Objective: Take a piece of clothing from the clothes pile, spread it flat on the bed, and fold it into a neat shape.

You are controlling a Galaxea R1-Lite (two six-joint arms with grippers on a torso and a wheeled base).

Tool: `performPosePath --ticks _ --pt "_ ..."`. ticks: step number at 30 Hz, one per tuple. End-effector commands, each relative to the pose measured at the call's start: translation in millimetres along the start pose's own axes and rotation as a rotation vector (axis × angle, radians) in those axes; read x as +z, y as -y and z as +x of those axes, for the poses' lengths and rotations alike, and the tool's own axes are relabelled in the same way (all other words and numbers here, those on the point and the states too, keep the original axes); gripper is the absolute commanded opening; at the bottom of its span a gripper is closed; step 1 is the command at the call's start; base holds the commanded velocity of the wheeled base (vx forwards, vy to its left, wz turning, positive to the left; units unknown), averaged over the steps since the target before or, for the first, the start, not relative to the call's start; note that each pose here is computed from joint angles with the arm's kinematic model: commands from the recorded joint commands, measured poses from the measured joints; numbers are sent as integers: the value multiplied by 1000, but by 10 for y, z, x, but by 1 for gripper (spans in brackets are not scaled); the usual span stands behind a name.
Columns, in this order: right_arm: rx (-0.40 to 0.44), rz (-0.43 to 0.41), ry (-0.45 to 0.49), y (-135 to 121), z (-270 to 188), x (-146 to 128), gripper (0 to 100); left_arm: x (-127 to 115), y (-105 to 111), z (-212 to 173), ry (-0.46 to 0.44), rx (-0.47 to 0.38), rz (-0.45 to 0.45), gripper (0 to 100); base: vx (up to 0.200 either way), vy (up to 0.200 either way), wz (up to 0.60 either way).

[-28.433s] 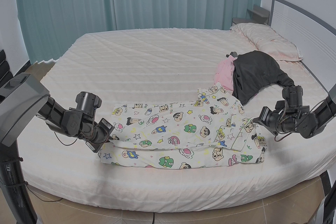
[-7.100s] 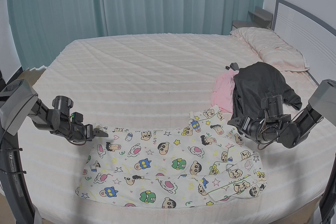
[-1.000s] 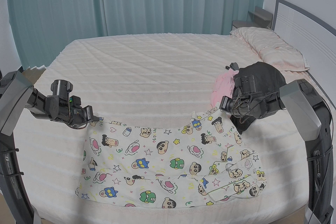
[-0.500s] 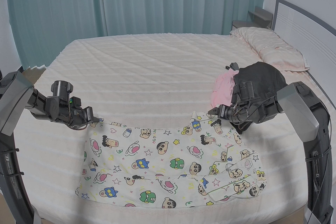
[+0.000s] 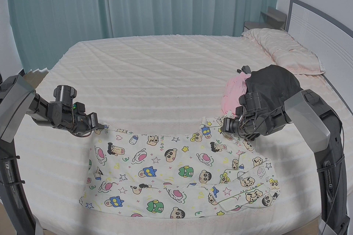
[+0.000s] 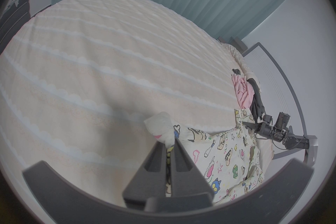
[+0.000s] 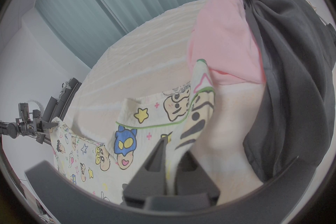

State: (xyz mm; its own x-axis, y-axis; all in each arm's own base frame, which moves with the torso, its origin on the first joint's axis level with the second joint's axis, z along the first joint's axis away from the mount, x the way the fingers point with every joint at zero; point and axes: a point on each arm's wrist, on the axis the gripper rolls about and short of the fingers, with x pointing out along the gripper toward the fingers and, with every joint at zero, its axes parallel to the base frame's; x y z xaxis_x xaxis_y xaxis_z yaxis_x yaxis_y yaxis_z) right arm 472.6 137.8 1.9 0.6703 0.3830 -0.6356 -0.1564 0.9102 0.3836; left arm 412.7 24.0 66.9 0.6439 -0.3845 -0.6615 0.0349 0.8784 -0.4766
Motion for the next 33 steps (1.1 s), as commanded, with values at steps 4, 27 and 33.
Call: performPosePath --ticks 4,27,33 --pt "29 11 103 137 -47 43 0 43 41 -115 18 -1 -10 0 0 0 0" --pt "177 87 206 197 -517 68 0 11 72 -270 36 -11 -71 0 0 0 0" --pt "212 92 198 238 -738 42 0 -61 116 -388 48 -21 -63 0 0 0 0"
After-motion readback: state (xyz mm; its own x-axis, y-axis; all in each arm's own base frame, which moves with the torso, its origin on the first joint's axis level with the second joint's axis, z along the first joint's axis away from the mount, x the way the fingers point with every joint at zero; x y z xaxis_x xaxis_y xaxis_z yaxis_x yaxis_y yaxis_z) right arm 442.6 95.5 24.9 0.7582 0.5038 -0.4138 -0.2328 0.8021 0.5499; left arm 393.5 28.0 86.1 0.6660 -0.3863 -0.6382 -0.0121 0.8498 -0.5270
